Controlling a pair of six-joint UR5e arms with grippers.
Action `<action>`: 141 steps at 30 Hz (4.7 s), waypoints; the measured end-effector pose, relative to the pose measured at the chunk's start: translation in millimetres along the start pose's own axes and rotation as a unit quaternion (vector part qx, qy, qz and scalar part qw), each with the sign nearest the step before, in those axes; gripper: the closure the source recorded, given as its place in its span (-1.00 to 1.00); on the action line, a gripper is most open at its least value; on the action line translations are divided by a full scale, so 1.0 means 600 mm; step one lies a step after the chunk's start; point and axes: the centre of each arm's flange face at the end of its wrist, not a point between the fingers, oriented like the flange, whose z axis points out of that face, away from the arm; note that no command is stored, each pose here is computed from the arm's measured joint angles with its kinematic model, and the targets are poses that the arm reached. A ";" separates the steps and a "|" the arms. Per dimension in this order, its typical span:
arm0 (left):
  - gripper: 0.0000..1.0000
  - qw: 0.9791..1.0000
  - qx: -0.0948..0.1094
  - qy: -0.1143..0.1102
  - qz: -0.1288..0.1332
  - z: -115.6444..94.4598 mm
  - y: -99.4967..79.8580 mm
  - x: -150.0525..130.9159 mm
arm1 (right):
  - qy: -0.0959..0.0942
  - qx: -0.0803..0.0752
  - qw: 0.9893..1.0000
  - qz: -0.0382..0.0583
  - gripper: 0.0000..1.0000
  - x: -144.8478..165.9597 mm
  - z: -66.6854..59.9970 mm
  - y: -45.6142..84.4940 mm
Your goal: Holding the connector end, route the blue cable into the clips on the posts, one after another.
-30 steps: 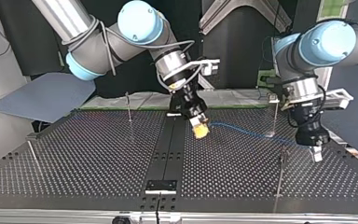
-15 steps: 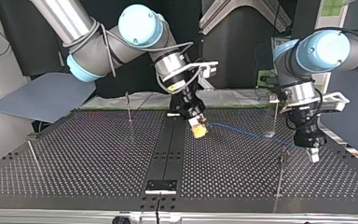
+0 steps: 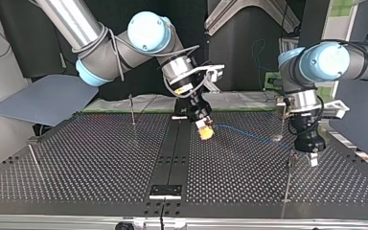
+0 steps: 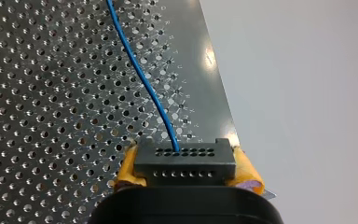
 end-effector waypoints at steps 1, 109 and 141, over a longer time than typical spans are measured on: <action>1.00 1.000 0.002 -0.001 -0.001 0.001 0.000 0.000 | 0.001 0.000 1.000 0.000 1.00 0.000 0.001 0.001; 1.00 0.997 -0.016 0.061 0.036 -0.024 0.042 -0.053 | 0.007 0.007 1.000 -0.011 1.00 0.077 -0.001 -0.002; 1.00 0.997 0.032 0.063 0.010 -0.024 0.020 -0.057 | 0.019 0.017 1.000 -0.009 1.00 0.100 0.007 -0.020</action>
